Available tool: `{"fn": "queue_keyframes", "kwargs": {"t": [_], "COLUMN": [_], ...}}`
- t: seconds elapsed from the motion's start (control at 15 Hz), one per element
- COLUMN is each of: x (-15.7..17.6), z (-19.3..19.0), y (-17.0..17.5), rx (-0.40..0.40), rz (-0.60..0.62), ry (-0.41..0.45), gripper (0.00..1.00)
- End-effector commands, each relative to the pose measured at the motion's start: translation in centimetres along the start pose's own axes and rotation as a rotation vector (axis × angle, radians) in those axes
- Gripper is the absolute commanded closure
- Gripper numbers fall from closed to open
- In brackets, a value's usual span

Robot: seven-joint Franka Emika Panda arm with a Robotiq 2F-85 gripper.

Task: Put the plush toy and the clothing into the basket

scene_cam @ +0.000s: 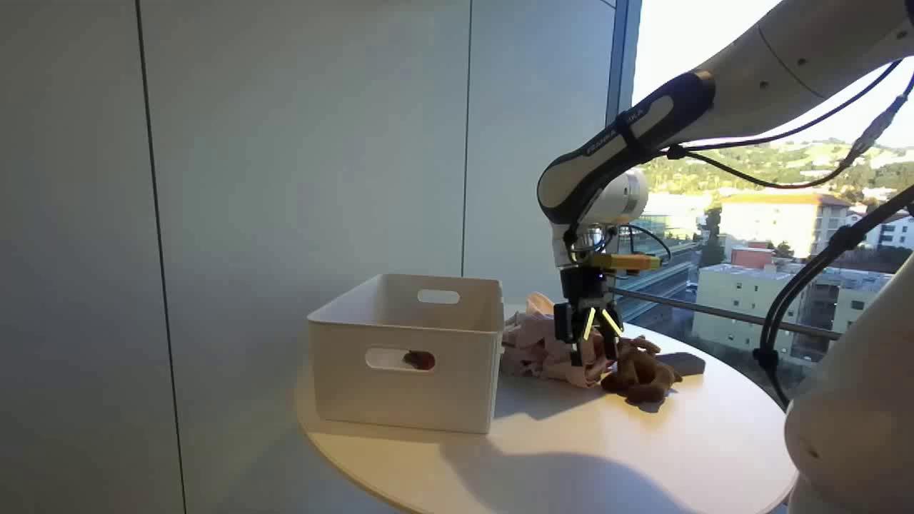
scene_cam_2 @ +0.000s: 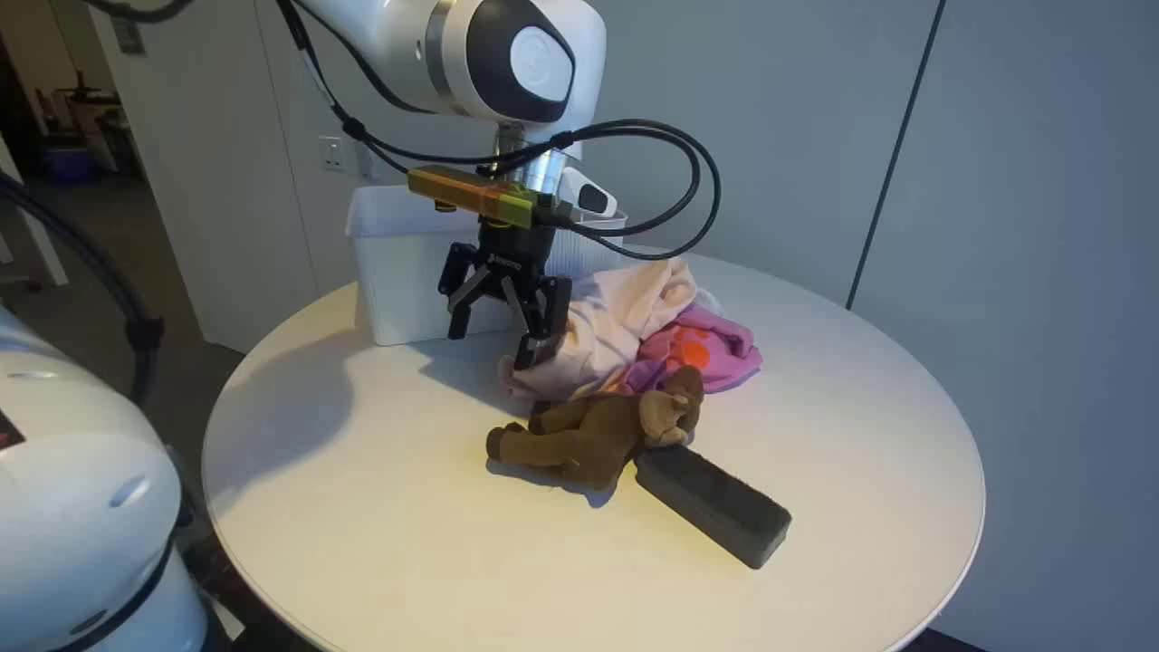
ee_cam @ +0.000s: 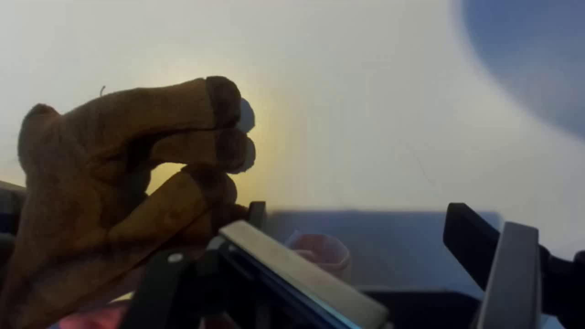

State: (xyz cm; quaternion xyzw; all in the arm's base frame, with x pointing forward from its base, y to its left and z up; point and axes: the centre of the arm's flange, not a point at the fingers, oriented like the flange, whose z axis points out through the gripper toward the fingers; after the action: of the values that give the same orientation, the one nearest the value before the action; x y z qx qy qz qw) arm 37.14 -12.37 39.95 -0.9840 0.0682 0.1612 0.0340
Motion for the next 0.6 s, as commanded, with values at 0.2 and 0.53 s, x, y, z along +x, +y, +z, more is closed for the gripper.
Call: {"fn": "queue_keyframes", "kwargs": {"t": [0.2, 0.53], "x": [0.06, 0.06], "z": [-0.36, -0.36], "y": [0.03, 0.03], "rx": [-0.001, -0.001], "rz": [0.0, 0.0], "ry": [0.008, 0.008], "gripper": [0.0, 0.0]}}
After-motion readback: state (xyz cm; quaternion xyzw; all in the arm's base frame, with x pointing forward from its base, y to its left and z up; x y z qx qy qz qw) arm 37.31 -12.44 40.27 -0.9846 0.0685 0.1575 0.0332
